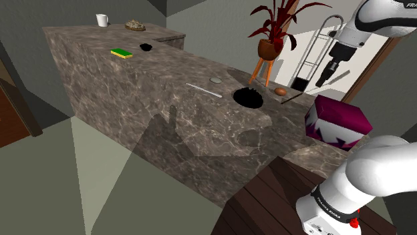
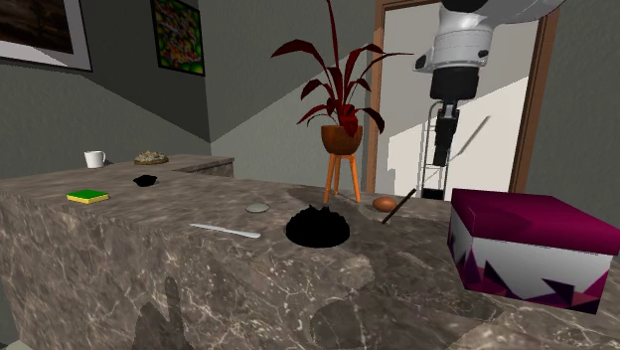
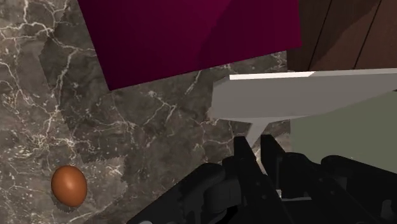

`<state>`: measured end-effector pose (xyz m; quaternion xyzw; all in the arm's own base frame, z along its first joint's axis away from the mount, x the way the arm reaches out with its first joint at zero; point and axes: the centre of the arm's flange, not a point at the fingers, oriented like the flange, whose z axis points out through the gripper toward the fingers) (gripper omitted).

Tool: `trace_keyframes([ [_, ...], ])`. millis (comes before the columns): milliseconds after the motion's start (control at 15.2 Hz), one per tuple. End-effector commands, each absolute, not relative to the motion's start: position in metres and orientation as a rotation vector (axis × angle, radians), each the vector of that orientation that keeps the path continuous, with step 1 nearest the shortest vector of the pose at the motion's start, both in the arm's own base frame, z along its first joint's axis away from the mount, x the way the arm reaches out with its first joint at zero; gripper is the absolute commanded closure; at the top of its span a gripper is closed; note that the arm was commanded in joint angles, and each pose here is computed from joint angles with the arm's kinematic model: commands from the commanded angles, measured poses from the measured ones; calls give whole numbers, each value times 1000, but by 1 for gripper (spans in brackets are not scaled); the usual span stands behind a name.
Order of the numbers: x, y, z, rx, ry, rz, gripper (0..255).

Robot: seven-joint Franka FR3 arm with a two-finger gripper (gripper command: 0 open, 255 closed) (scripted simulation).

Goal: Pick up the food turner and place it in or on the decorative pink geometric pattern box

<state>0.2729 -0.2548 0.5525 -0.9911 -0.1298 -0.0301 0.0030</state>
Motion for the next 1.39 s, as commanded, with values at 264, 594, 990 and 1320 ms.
trace_keyframes([
  [264, 206, -293, 554, -3107, -409, -93, 255],
  [594, 149, -327, 555, -3107, -409, -93, 255],
  [990, 119, -345, 539, -3107, -409, -93, 255],
  [1320, 119, -345, 513, -3107, -409, -93, 255],
])
